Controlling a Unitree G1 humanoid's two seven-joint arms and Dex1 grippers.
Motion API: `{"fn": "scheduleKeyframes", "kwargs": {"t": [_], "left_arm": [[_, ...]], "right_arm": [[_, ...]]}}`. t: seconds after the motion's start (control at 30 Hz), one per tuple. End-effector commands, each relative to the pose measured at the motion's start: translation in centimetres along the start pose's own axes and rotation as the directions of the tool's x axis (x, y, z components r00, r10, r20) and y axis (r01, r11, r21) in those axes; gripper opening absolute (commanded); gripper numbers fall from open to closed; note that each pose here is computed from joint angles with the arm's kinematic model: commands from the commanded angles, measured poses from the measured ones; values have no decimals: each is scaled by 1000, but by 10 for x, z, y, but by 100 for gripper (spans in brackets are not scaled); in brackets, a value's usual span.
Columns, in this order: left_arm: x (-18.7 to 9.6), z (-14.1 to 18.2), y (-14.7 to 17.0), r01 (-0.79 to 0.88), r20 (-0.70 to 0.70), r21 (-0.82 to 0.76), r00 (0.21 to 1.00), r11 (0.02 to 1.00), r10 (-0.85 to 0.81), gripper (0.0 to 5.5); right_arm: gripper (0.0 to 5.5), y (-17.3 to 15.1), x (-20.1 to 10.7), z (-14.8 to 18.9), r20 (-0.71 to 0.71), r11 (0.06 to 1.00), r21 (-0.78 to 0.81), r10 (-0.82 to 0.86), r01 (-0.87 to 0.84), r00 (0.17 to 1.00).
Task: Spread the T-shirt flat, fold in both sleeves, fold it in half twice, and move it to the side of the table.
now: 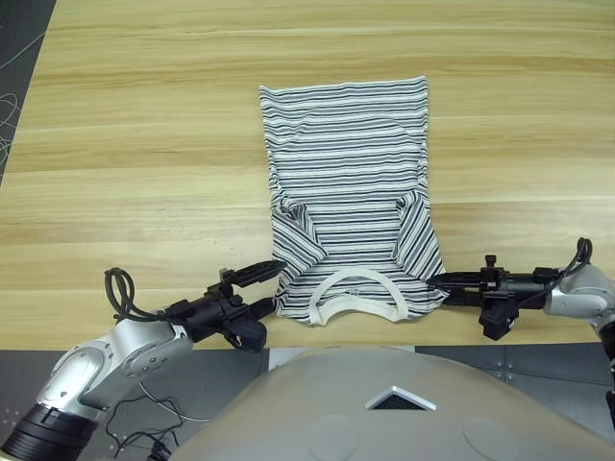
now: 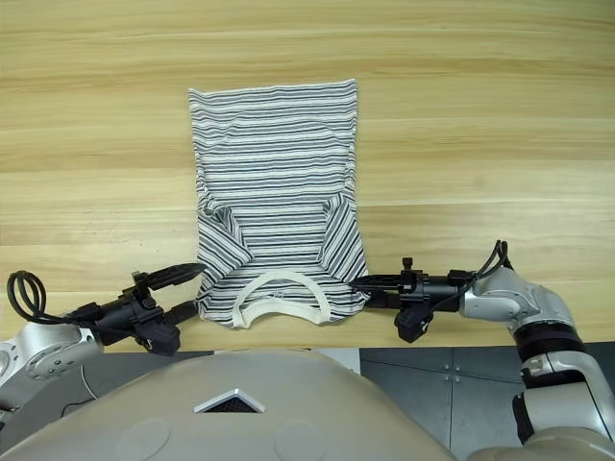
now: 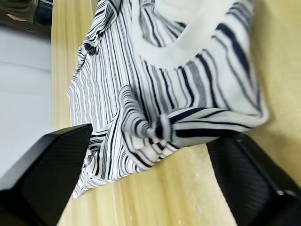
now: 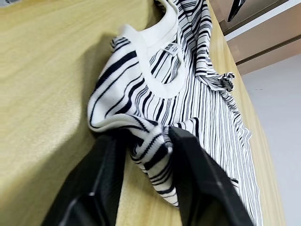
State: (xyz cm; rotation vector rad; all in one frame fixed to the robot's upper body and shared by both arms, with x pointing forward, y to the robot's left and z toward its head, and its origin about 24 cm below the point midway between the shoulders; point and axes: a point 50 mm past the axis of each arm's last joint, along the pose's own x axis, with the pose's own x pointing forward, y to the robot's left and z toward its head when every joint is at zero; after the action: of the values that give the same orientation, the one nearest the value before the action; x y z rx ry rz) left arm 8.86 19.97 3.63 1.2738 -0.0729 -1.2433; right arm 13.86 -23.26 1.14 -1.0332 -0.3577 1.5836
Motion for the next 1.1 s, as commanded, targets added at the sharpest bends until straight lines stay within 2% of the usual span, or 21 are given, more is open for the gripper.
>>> {"fn": "scheduleKeyframes", "kwargs": {"t": [0.03, 0.13, 0.3, 0.4, 0.53, 0.6, 0.67, 0.73, 0.83, 0.97, 1.1], "left_arm": [[-11, 1, -50, 352, -37, -70, 934, 933, -356, 361], [-11, 1, -50, 352, -41, -71, 934, 933, -355, 296], [-12, 0, -49, 350, -53, -70, 934, 934, -354, 191], [-12, -1, -49, 349, -58, -79, 933, 934, -354, 100], [-15, 0, -45, 329, -49, -154, 939, 932, -340, 11], [-16, -2, -42, 315, -49, -175, 944, 933, -328, 11], [-18, -4, -37, 293, -46, -222, 950, 930, -310, 11], [-19, -3, -33, 260, -39, -289, 959, 922, -282, 11], [-23, -5, -27, 236, -36, -378, 962, 895, -269, 11], [-37, 1, -16, 256, 30, -580, 955, 774, -294, 11], [-47, 17, -9, 318, 145, -678, 942, 663, -303, 11]], "right_arm": [[74, 2, -4, -3, -34, 998, 8, 60, -60, 998], [11, 2, -4, -3, -37, 998, 10, 60, -59, 998], [10, 3, -4, -3, -38, 999, 17, 50, -50, 998], [10, 3, -2, -3, -36, 999, 25, 48, -47, 998], [10, 0, 3, -3, -42, 992, 122, -24, 29, 999], [10, 0, 5, -1, -72, 960, 275, -28, 47, 997], [10, 0, 5, 8, -49, 856, 516, 14, 13, 999], [10, -3, 3, 18, 24, 732, 678, 64, -64, 998], [10, -11, -5, 23, 95, 586, 798, 103, -138, 990], [10, -26, -18, 26, 171, 388, 901, 97, -195, 981], [10, -39, -23, 24, 174, 350, 920, 41, -177, 984]]}}
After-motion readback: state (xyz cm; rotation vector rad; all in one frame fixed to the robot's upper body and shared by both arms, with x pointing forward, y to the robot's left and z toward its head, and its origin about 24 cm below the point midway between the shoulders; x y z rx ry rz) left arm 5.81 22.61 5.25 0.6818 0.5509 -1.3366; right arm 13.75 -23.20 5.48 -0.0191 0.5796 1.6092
